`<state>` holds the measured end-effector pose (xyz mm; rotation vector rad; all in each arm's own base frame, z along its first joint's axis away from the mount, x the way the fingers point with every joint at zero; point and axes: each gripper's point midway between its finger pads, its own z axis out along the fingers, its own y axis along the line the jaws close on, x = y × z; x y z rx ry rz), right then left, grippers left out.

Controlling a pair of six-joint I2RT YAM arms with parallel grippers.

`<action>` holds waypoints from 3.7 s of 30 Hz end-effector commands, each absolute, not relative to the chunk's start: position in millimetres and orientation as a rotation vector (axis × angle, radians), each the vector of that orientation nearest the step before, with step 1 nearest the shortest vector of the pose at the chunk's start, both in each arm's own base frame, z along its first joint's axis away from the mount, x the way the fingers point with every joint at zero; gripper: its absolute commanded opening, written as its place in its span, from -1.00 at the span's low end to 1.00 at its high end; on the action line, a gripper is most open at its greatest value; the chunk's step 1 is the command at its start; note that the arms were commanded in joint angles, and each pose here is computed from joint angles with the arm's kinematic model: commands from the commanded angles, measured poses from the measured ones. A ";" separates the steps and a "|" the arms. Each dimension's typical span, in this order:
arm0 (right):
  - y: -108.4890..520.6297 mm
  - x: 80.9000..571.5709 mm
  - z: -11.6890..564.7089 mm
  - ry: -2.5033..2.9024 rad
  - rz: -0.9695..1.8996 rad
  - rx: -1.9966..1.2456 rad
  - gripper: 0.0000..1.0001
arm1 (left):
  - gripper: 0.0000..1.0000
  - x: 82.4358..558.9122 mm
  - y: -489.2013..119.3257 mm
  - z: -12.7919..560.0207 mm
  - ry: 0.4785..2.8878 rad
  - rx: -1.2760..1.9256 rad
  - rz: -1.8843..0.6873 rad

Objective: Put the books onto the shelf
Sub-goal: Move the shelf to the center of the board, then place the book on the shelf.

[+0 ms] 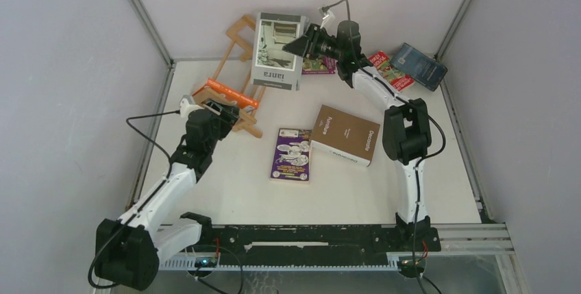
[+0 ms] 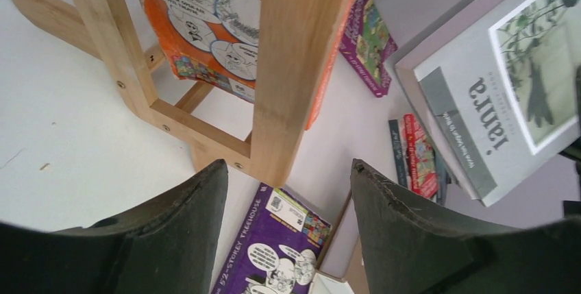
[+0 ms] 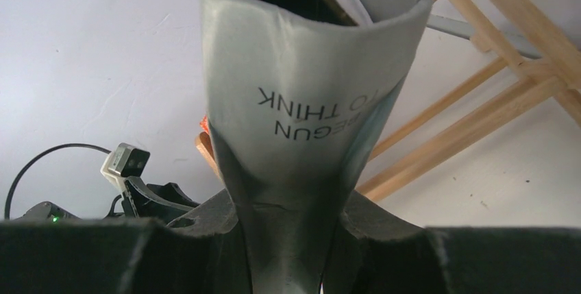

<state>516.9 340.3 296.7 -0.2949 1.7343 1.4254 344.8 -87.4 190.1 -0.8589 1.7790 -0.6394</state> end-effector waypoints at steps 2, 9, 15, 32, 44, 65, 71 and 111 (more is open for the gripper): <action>340.4 524.2 310.9 1.672 1.365 -0.372 -0.47 | 0.41 365.3 -91.9 186.9 1.762 -0.795 -0.621; 341.1 530.0 310.5 1.658 1.348 -0.386 -0.48 | 0.41 382.2 -96.2 180.7 1.731 -0.794 -0.635; 338.9 534.6 309.7 1.653 1.338 -0.386 -0.48 | 0.34 391.4 -102.1 177.4 1.707 -0.784 -0.649; 336.4 540.3 313.1 1.637 1.327 -0.393 -0.48 | -0.50 385.8 -105.6 151.8 1.677 -0.823 -0.668; 349.4 533.8 313.3 1.644 1.258 -0.470 -0.49 | -0.61 360.2 -86.8 137.4 1.674 -0.842 -0.603; 414.8 491.8 307.7 1.579 1.021 -0.840 -0.52 | -0.54 287.5 -65.3 136.3 1.778 -0.735 -0.531; 428.0 483.3 298.2 1.559 0.913 -0.940 -0.52 | -0.53 267.6 -64.2 134.8 1.805 -0.731 -0.547; 459.2 516.8 232.4 1.531 0.541 -1.061 0.05 | -0.43 212.3 -59.5 159.9 1.836 -0.747 -0.610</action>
